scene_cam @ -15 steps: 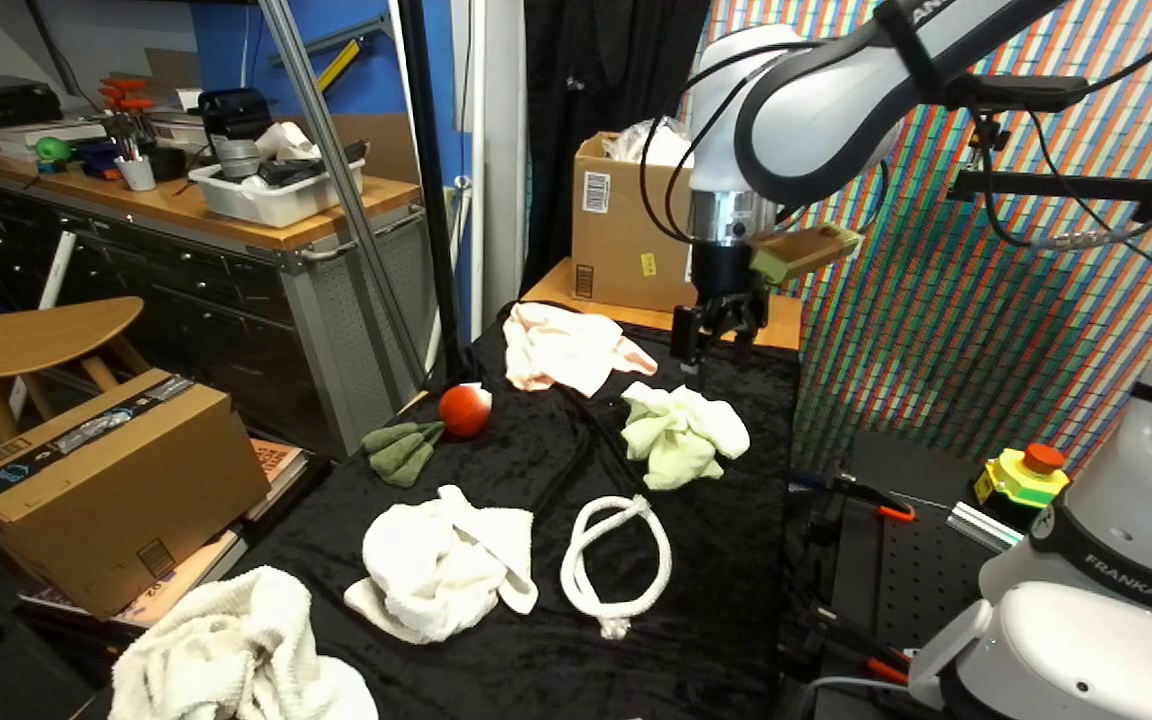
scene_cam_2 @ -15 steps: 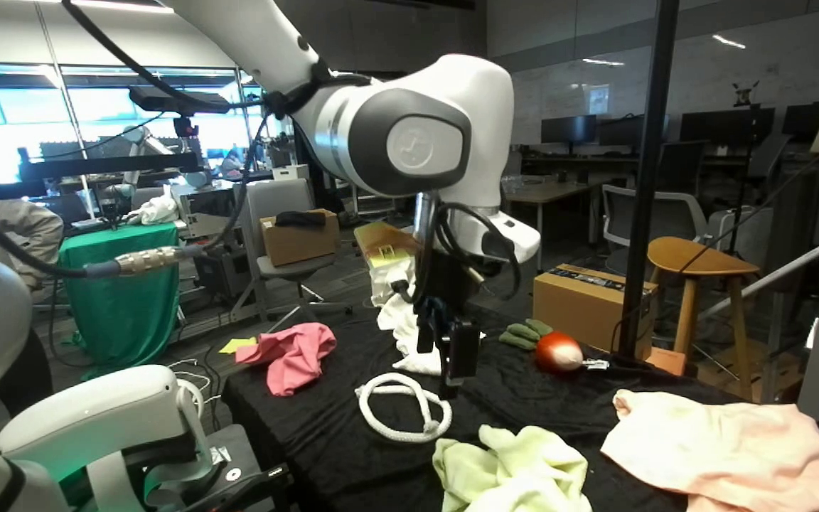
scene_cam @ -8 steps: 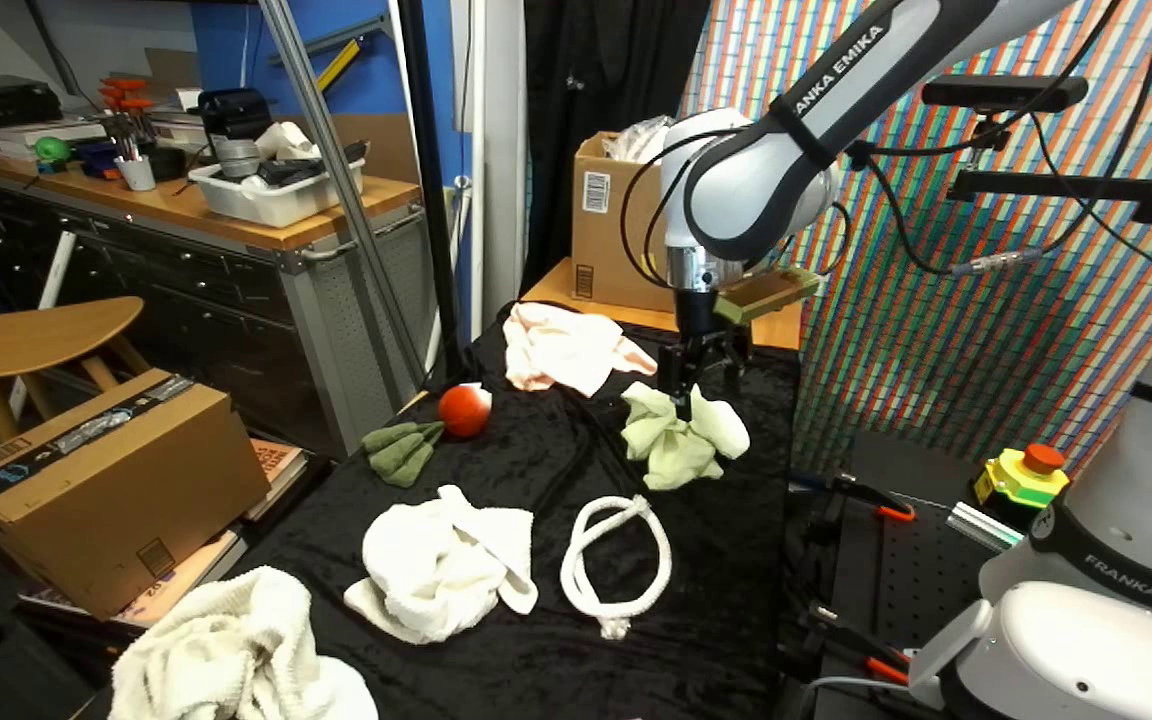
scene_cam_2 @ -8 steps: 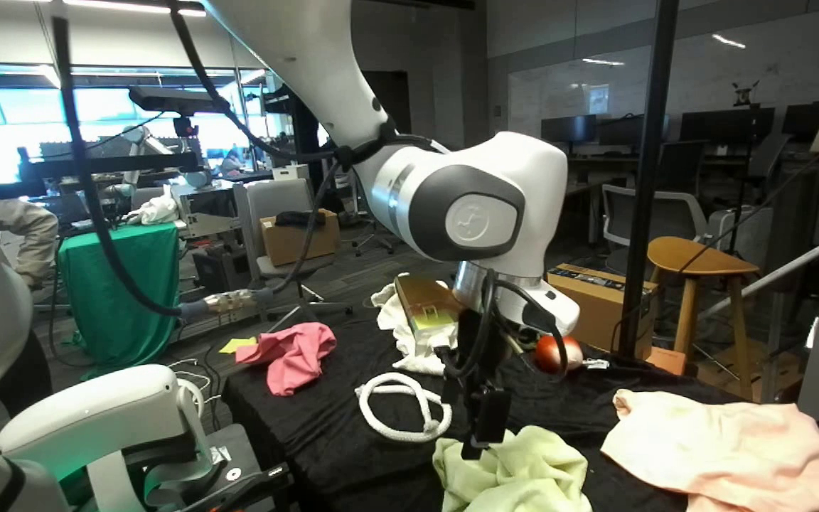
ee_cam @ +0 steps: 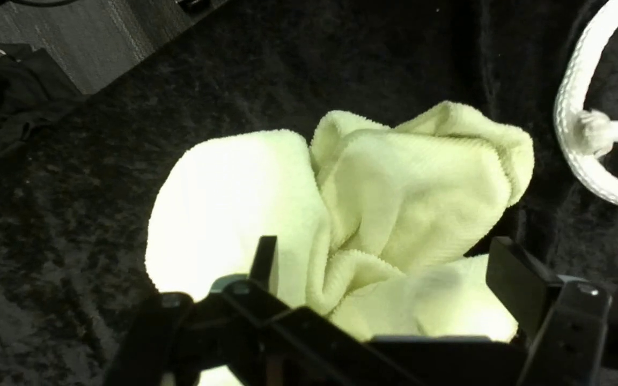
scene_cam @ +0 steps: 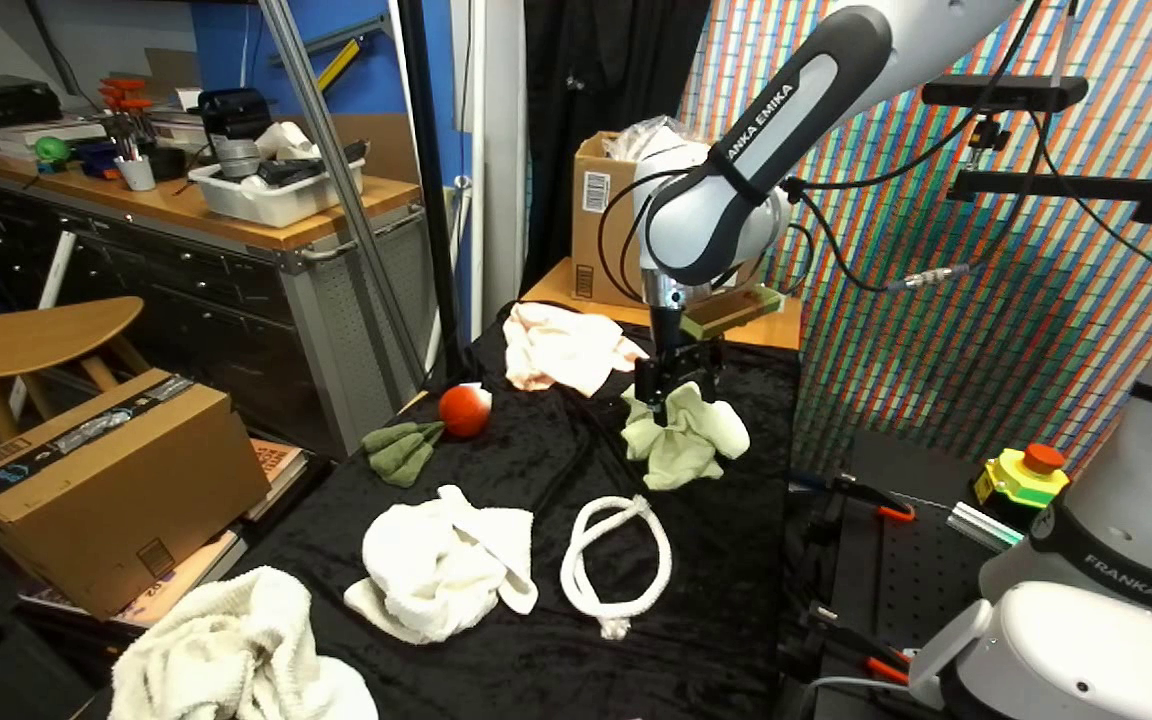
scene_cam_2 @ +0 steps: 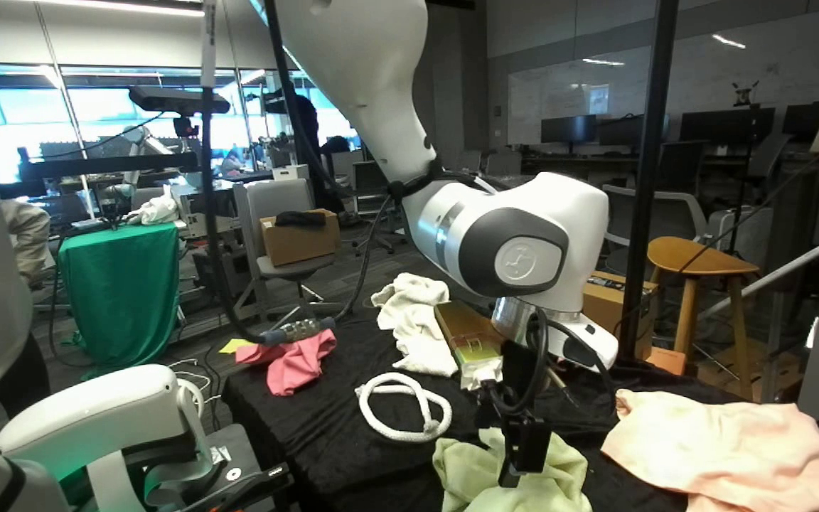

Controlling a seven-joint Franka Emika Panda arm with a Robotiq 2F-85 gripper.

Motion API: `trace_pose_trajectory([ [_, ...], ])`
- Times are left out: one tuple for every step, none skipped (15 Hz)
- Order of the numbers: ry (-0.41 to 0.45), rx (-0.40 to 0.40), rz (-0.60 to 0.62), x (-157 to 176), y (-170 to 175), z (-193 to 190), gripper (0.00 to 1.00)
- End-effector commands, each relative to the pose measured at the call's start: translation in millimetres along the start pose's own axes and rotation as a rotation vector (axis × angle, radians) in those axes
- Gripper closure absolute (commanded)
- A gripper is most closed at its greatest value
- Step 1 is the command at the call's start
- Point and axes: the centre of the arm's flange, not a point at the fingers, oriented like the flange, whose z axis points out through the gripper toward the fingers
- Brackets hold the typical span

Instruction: Put the green towel, the peach shirt, the turnip plushie, the white towel and the pink shirt in the center, respectively

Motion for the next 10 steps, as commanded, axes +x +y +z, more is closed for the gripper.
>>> trace_pose_trajectory([
  [0.012,-0.018,0.022,27,4,9,0.00],
  [0.005,-0.023,0.027,29,6,13,0.00],
  [0.003,-0.028,0.030,32,8,18,0.00],
  [-0.006,-0.036,0.035,35,10,22,0.00],
  [-0.011,-0.038,0.036,38,12,26,0.00],
  [-0.018,-0.043,0.040,39,13,28,0.00],
  [-0.024,-0.044,0.041,39,14,30,0.00],
  [-0.028,-0.047,0.040,41,14,32,0.00],
  [-0.031,-0.048,0.040,43,14,34,0.00],
  [-0.039,-0.043,0.033,40,13,39,0.00],
])
